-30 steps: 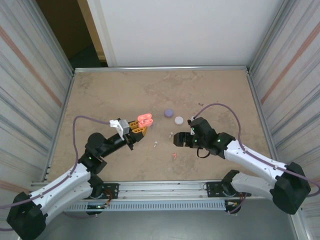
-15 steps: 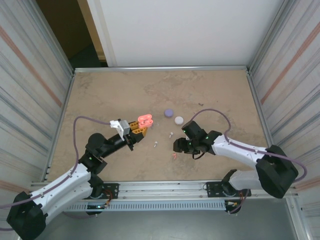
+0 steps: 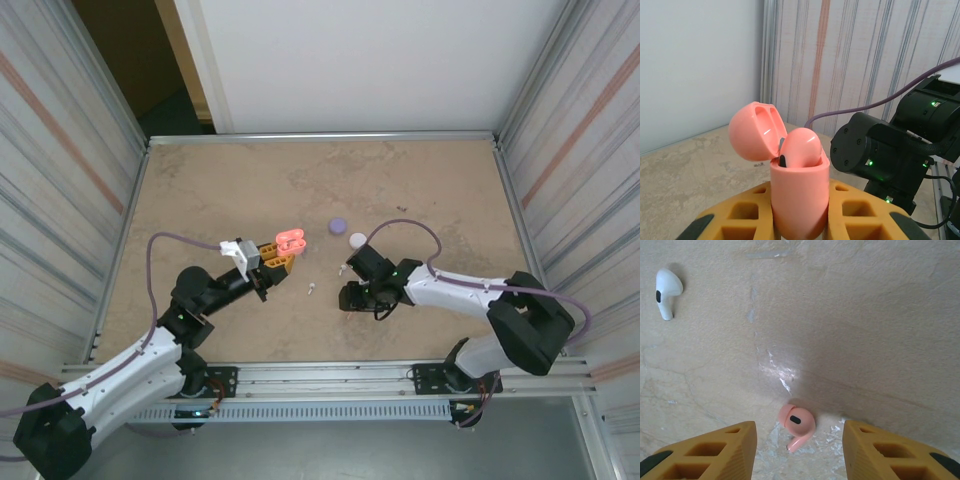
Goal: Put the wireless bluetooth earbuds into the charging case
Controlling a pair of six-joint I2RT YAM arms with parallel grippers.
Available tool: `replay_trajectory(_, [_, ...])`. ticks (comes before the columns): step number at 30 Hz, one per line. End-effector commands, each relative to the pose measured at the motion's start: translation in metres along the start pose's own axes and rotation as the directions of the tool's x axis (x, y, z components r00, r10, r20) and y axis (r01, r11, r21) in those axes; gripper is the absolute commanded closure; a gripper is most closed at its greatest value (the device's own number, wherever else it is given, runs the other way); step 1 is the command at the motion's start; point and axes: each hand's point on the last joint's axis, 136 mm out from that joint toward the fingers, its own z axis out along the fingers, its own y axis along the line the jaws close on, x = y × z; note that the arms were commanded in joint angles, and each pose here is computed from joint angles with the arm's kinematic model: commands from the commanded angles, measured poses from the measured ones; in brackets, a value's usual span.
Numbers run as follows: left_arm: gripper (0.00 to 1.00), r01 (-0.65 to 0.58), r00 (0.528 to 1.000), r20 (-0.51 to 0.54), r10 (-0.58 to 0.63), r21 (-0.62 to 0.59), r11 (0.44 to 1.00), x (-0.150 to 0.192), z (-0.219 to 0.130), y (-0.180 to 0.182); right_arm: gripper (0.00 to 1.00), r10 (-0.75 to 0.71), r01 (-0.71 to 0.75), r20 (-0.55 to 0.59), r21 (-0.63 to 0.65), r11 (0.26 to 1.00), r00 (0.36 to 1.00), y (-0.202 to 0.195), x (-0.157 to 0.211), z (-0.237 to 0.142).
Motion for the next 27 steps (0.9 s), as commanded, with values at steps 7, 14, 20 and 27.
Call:
replay_trajectory(7, [1.00,-0.030,0.999,0.030,0.030,0.010,1.000,-0.005,-0.002,-0.004,0.58,-0.034,0.034,-0.019,0.020,0.999,0.999,0.005,0.000,0.005])
replay_trajectory(14, [1.00,-0.028,0.999,0.029,0.028,0.009,1.000,-0.005,-0.003,-0.004,0.62,-0.047,0.048,-0.034,0.033,0.998,0.998,0.005,0.002,0.011])
replay_trajectory(20, [1.00,-0.024,0.999,0.021,0.024,0.005,1.000,-0.003,-0.004,-0.003,0.65,-0.049,0.050,-0.040,0.038,0.998,0.998,0.003,0.003,0.016])
replay_trajectory(27, [1.00,-0.022,1.000,0.022,0.022,0.000,1.000,-0.003,-0.005,-0.003,0.70,-0.057,0.060,-0.050,0.046,0.997,0.997,0.002,0.005,0.021])
